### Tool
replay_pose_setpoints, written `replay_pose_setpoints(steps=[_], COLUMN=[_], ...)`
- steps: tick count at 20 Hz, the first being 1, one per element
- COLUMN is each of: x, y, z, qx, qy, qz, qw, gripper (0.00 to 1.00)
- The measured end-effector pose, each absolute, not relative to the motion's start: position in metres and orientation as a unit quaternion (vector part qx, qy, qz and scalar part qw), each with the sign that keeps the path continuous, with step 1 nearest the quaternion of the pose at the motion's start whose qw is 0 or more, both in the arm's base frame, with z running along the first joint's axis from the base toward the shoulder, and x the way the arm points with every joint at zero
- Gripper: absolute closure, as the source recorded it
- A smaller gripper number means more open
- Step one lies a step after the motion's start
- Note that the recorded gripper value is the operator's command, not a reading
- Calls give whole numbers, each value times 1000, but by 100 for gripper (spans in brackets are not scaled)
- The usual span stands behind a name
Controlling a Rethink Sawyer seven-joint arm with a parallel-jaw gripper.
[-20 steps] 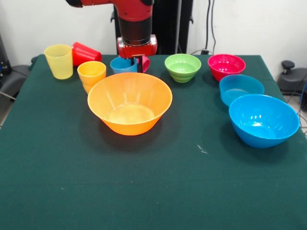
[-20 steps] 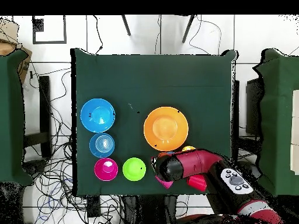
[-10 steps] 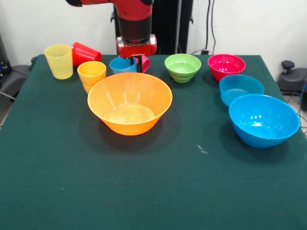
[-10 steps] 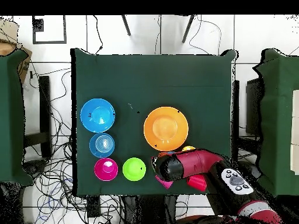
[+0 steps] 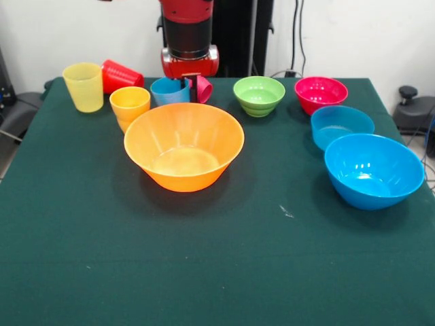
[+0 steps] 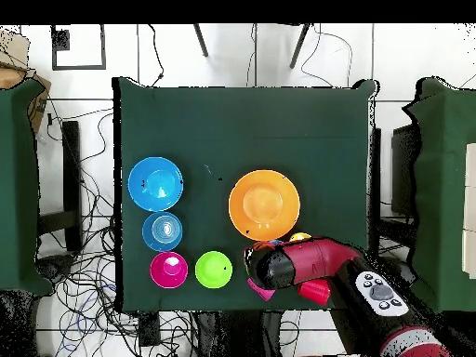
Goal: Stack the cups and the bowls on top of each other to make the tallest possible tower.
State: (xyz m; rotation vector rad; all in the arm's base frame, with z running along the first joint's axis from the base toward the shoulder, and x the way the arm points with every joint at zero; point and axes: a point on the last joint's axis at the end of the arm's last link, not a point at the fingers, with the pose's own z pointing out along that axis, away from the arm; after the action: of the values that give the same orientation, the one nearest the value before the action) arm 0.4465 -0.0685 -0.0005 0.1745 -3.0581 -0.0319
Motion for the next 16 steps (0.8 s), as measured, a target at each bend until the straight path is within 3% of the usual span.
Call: replay_pose_setpoints(steps=[16], x=[468], y=[-76], z=[47], qx=[62], qy=[-998], qz=[18], qw=[-4], gripper=[100])
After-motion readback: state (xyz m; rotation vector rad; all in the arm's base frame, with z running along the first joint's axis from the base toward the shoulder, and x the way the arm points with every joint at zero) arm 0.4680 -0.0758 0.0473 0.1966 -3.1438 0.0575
